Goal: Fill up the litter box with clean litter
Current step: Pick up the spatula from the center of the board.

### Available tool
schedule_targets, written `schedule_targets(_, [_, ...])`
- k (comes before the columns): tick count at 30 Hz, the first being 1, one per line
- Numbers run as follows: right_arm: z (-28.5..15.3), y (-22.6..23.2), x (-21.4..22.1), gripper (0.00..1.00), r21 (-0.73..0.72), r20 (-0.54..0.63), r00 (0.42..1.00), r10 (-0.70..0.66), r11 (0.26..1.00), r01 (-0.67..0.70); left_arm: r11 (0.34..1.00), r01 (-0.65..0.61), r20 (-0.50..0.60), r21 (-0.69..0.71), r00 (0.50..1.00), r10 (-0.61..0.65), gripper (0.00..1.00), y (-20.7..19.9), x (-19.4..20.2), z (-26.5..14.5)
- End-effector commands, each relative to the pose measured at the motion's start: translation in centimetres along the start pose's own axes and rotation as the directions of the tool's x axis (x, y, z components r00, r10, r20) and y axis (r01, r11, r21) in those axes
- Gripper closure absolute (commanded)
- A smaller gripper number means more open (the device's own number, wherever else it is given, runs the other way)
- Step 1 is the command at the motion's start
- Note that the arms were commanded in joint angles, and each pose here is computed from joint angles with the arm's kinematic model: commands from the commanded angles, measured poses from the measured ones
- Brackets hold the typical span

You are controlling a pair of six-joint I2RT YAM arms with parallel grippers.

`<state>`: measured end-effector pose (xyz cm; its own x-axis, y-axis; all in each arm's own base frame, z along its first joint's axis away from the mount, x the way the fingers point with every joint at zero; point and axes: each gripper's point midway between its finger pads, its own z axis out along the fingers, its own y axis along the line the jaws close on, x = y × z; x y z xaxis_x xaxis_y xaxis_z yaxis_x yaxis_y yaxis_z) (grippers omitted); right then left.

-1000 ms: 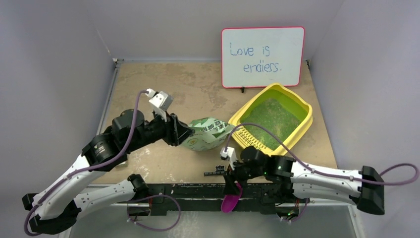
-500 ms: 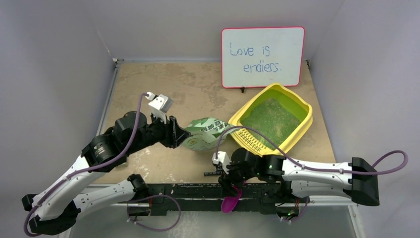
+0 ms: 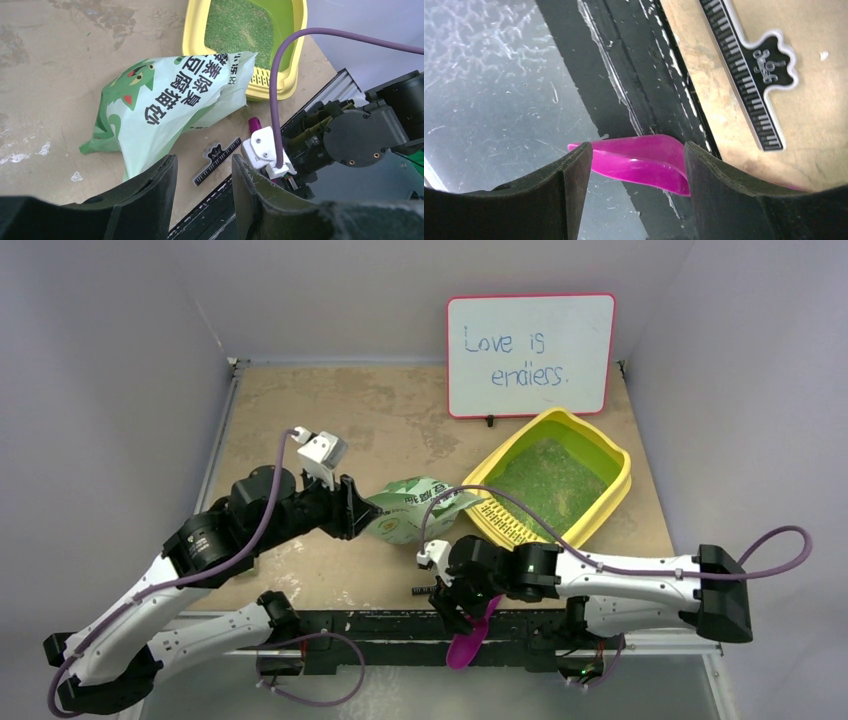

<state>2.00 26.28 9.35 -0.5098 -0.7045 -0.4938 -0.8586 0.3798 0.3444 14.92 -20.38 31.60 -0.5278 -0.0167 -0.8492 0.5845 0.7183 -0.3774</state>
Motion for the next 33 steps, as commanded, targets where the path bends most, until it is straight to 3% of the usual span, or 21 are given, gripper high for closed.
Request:
schedule_targets(1, [-1.0, -0.7, -1.0, 0.29, 0.109, 0.122, 0.985, 0.126, 0.984, -0.139, 1.000, 0.030, 0.082, -0.005, 0.996, -0.029, 0.56, 0.0, -1.8, -1.3])
schedule_targets(4, [-2.5, -1.0, -2.6, 0.28, 0.125, 0.289, 0.928, 0.234, 0.952, -0.279, 0.994, 0.108, 0.120, -0.021, 0.987, -0.105, 0.54, 0.6, -1.5, -2.2])
schedule_targets(7, [-3.9, -2.3, -2.6, 0.26, 0.164, 0.374, 0.862, 0.341, 0.891, -0.423, 0.981, 0.194, 0.149, 0.011, 0.970, -0.194, 0.51, 0.8, -0.6, -3.2])
schedule_targets(10, [-4.7, -4.6, 0.0, 0.24, 0.286, 0.378, 0.787, 0.487, 0.747, -0.600, 0.967, 0.251, 0.098, 0.053, 0.962, -0.255, 0.48, 0.1, 0.8, -3.4])
schedule_targets(14, [-5.1, -5.9, 4.0, 0.22, 0.405, 0.375, 0.650, 0.661, 0.515, -0.756, 0.965, 0.257, -0.087, -0.055, 0.961, -0.261, 0.45, 1.1, 4.9, -2.2])
schedule_targets(18, [-4.3, -5.5, 5.5, 0.21, 0.382, 0.387, 0.524, 0.759, 0.386, -0.840, 0.970, 0.238, -0.013, -0.051, 0.971, -0.239, 0.43, 1.5, 3.2, -3.8])
schedule_targets(22, [-3.5, -6.7, 6.0, 0.21, 0.330, 0.478, 0.387, 0.789, 0.247, -0.911, 0.972, 0.216, 0.022, -0.089, 0.976, -0.215, 0.42, 2.1, 2.2, -4.4])
schedule_targets(29, [-2.1, -9.4, 6.3, 0.26, 0.306, 0.624, 0.266, 0.734, 0.083, -0.948, 0.976, 0.212, 0.029, -0.057, 0.977, -0.211, 0.41, 1.4, 1.8, -2.8])
schedule_targets(33, [-0.5, -10.3, 6.0, 0.30, 0.238, 0.671, 0.189, 0.717, 0.033, -0.971, 0.976, 0.209, 0.043, -0.054, 0.978, -0.206, 0.41, 1.4, 1.4, -2.7])
